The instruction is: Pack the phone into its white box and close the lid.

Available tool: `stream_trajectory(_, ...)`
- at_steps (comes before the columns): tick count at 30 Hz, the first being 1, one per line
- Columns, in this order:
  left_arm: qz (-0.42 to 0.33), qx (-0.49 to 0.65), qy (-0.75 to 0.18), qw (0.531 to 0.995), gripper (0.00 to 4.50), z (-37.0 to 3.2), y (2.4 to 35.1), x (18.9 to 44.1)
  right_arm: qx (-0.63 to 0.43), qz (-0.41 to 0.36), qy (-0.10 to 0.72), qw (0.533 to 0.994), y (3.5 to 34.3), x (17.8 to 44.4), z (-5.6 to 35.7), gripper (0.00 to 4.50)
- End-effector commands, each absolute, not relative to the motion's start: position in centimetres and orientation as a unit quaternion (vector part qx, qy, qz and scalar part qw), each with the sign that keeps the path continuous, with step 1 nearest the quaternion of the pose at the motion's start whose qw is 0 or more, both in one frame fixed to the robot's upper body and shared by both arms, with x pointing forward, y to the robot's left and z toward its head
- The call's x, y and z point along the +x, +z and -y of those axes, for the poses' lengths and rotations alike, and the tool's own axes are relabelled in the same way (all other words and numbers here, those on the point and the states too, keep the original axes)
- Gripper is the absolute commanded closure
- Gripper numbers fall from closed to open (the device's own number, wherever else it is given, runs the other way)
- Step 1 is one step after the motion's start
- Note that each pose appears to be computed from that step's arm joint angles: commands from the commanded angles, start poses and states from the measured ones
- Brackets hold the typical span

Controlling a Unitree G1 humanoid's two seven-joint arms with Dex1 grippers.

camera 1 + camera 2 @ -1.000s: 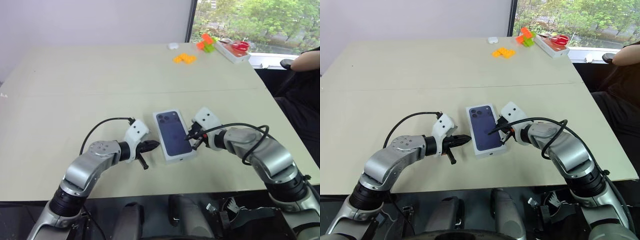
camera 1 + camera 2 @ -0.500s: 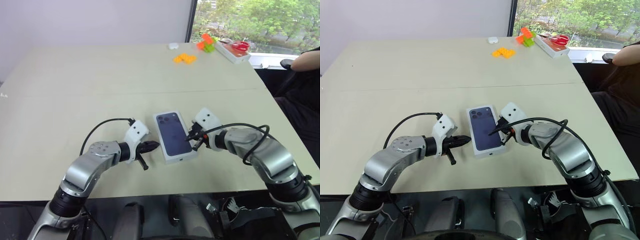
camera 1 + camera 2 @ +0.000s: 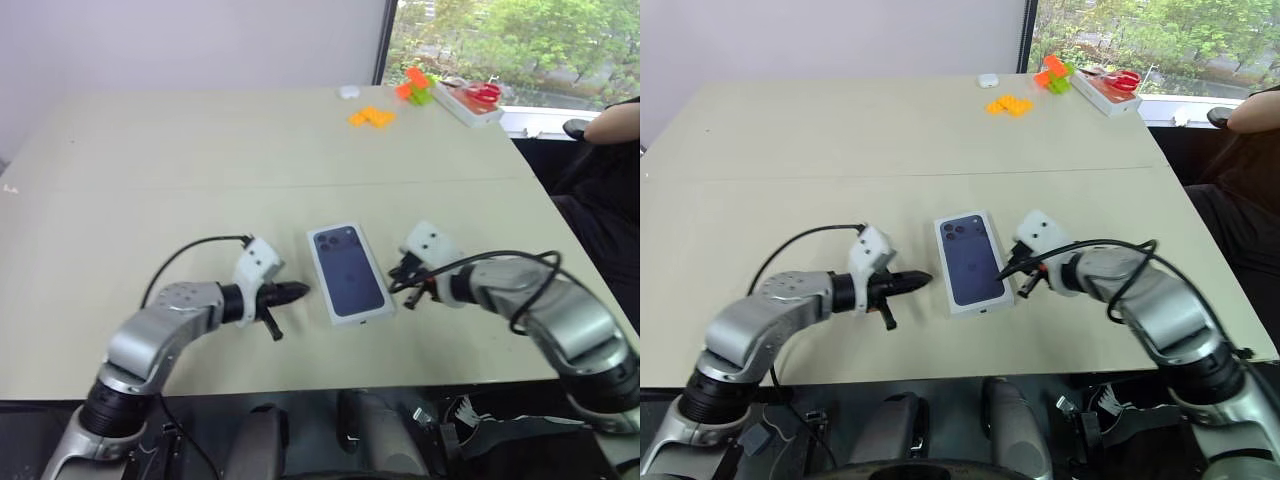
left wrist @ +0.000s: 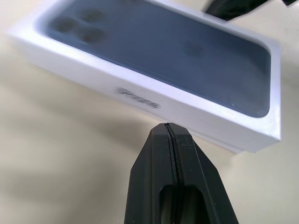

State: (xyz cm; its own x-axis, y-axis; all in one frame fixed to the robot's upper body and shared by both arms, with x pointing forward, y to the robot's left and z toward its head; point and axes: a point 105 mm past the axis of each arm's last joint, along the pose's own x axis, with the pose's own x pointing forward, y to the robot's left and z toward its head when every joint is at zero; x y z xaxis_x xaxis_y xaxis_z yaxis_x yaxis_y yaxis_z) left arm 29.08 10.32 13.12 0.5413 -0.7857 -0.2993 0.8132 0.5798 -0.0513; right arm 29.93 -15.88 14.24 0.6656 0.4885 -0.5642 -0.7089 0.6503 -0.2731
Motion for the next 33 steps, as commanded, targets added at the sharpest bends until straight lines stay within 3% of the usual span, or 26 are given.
stream_trajectory(1,-0.086,0.046,-0.408,0.908,4.5,-10.2,16.1,31.9,-0.238,-0.15,0.419,0.864,17.1,28.0,13.8,4.47)
stream_trajectory(6,-0.091,0.051,-0.398,0.912,4.5,-8.1,16.3,33.7,-0.21,-0.155,0.496,0.828,15.9,25.0,11.2,4.47)
stream_trajectory(10,-0.173,0.087,-0.386,0.902,4.5,-6.5,12.9,34.6,-0.222,-0.217,0.462,0.831,12.4,25.3,11.3,4.47)
stream_trajectory(14,-0.197,0.093,-0.396,0.892,4.5,-5.8,11.9,34.6,-0.231,-0.258,0.426,0.836,10.4,25.7,12.3,4.47)
stream_trajectory(20,-0.222,0.12,-0.389,0.886,4.5,-6.5,10.2,34.4,-0.228,-0.267,0.424,0.835,10.0,25.6,12.4,4.47)
stream_trajectory(22,-0.19,0.102,-0.379,0.9,4.5,-7.1,11.0,34.7,-0.219,-0.239,0.422,0.847,11.1,26.0,12.2,4.47)
stream_trajectory(25,-0.11,0.052,-0.358,0.926,4.5,-9.0,13.9,35.2,-0.205,-0.181,0.395,0.877,13.4,27.4,12.6,4.47)
stream_trajectory(28,-0.039,0.03,-0.261,0.964,4.5,-14.9,16.2,35.8,-0.199,-0.074,0.317,0.924,16.9,30.0,14.4,4.47)
stream_trajectory(33,-0.028,0.109,-0.153,0.982,4.5,-24.0,15.4,33.7,-0.117,-0.042,0.23,0.965,18.4,32.7,18.9,4.47)
